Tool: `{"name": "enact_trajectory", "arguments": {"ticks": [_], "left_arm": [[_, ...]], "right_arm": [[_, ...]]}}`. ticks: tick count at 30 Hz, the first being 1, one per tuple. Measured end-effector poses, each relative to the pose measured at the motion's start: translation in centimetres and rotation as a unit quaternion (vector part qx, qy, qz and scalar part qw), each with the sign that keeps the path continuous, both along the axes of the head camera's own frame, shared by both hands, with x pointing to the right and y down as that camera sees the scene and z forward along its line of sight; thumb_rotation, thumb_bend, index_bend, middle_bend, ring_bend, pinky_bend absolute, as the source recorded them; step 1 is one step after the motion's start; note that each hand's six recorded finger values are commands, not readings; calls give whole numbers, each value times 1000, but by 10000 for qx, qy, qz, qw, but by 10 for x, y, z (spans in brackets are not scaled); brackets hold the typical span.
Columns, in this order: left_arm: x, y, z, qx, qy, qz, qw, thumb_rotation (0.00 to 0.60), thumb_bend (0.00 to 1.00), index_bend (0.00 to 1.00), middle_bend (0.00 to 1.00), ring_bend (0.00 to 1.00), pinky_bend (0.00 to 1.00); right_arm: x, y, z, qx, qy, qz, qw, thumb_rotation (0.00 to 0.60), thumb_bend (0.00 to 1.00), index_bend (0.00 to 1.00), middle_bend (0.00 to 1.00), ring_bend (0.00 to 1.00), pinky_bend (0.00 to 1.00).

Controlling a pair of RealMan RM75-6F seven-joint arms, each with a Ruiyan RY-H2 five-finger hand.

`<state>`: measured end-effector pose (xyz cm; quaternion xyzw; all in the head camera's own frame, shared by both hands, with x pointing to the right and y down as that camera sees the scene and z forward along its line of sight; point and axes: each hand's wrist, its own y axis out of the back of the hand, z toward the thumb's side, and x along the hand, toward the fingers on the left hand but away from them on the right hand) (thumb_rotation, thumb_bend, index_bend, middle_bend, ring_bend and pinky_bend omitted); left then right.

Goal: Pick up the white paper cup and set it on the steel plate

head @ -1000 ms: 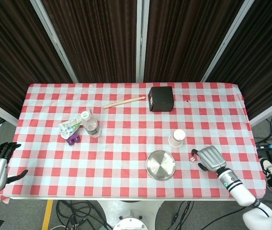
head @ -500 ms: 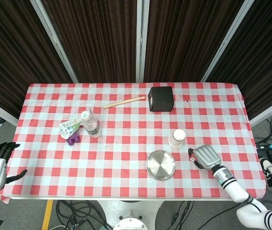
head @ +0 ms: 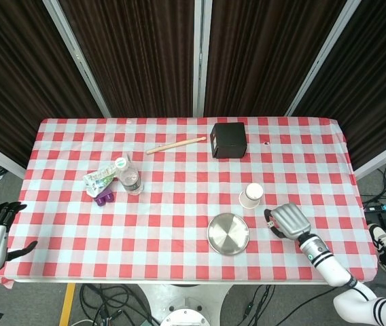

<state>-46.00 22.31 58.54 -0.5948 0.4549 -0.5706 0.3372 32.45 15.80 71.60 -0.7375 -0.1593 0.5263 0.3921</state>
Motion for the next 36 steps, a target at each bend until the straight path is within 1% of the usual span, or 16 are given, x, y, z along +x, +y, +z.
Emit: {"name": "enact_trajectory", "arguments": {"ticks": [4,7,11,17,20,22,25,27,29,32,34,35,36], "left_arm": [[0,-1,-2,25,-12,7,10000,600,106,204,162,116,163],[1,-1,-1,-11,-19,22,10000,600,106,204,162,116,163],[1,-2,-1,-17,-18,29,10000,600,107,204,162,116,163],[-1,-2,0,-13,5,2,10000,600,107,204,162,116,163],[-1,-2,1,-9,12,2,10000,600,107,204,162,116,163],[-1,-2,1,0,18,0,10000,600,107,204,162,116,163],[-1,-2,0,26,23,-5,10000,600,107,204,162,116,163],[-2,-2,-1,41,19,-5,10000,600,107,204,162,116,163],[-2,-2,-1,51,26,-9,10000,600,107,204,162,116,163],[-2,-2,-2,81,27,-13,10000,600,107,204,162,116,164],[-2,-2,-3,92,30,-10,10000,600,107,204,162,116,163],[-2,-2,-3,93,32,-6,10000,600,107,204,162,116,163],[-2,-2,-3,95,33,1,9999,600,107,204,162,116,163]], "right_arm": [[-31,-2,-15,-69,-473,-160,9987,600,299,587,956,941,1000],[-55,-5,-16,-167,-628,-395,9971,600,299,578,956,940,1000],[-83,-2,-8,-310,-681,-651,9951,600,299,562,956,938,1000],[-102,5,7,-455,-582,-809,9940,600,298,533,956,934,1000],[-106,11,11,-504,-553,-887,9932,600,299,490,956,924,1000],[-107,14,12,-514,-523,-939,9929,600,298,438,946,898,1000],[-107,15,12,-508,-495,-978,9927,600,290,321,873,813,983],[-107,16,10,-502,-508,-976,9927,600,248,205,786,740,952],[-106,15,5,-453,-553,-948,9929,600,218,144,746,709,936],[-103,11,-6,-293,-715,-787,9939,600,174,124,733,699,932],[-98,2,-17,-112,-913,-536,9943,600,165,132,699,664,914],[-94,-2,-23,-21,-1017,-395,9940,600,163,140,660,622,876],[-90,-8,-29,73,-1125,-242,9933,600,162,148,612,568,817]]}}
